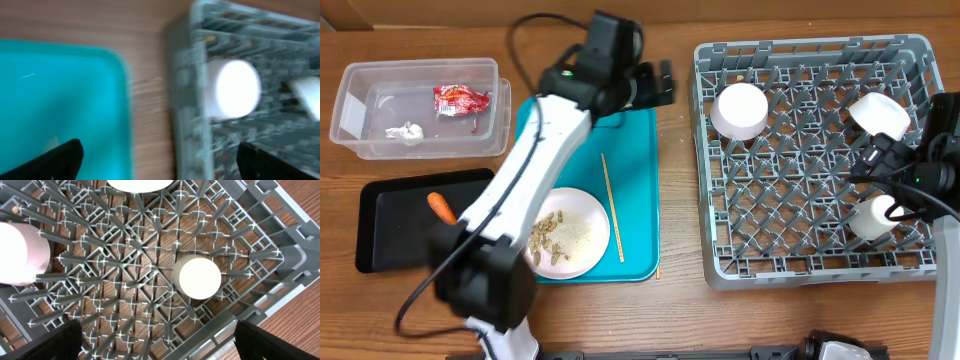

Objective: Sort waste into correct bins and load items into the dishwasher

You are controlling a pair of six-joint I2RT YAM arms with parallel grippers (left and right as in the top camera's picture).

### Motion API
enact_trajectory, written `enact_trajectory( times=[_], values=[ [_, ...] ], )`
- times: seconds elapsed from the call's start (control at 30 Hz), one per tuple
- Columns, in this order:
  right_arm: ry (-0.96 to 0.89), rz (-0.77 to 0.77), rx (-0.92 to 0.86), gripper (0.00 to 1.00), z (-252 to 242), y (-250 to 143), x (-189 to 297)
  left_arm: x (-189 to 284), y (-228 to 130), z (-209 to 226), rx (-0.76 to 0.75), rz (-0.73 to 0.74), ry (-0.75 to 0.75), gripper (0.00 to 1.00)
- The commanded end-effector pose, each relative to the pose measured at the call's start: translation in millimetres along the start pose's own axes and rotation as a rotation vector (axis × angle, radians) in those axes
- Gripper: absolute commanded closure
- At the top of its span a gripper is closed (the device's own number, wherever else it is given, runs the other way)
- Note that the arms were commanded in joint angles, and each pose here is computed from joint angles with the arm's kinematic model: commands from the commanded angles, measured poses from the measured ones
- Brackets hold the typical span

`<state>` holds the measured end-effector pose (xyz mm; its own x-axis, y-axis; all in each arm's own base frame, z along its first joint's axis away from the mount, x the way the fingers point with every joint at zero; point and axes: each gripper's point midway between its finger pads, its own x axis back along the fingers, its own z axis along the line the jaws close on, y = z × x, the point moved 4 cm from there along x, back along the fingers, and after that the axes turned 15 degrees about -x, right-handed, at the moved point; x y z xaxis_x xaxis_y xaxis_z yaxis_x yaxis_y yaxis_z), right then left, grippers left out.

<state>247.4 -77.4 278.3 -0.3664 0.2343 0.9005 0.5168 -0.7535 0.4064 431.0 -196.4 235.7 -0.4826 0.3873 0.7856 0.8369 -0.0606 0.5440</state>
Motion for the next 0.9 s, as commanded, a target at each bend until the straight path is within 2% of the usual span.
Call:
enact_trajectory(
  times=[0.0,0.13,0.23,0.3,0.53,0.6,0.7,0.87],
  values=[
    [0.063,-0.009,0.003,0.0,7,2,7,28,-22,39,0.0,0.091,0.198,0.0],
    [0.267,0.107,0.169,0.0,35,-14,9,41,-64,60,0.071,0.301,0.282,0.0],
    [0.387,0.194,0.28,0.0,55,-31,11,52,-81,76,0.149,0.393,0.324,0.0],
    [0.406,0.211,0.332,0.02,63,-40,13,57,-84,84,0.174,0.412,0.337,0.0],
    [0.511,0.304,0.624,0.04,117,-110,28,75,-92,124,0.328,0.451,0.385,0.0],
    [0.551,0.361,0.773,0.04,149,-154,25,83,-98,136,0.368,0.476,0.407,0.0],
    [0.547,0.397,0.887,0.06,183,-205,10,88,-99,146,0.399,0.477,0.417,0.0],
    [0.509,0.374,0.976,0.09,217,-259,-20,90,-99,153,0.42,0.468,0.422,0.0]
  ],
)
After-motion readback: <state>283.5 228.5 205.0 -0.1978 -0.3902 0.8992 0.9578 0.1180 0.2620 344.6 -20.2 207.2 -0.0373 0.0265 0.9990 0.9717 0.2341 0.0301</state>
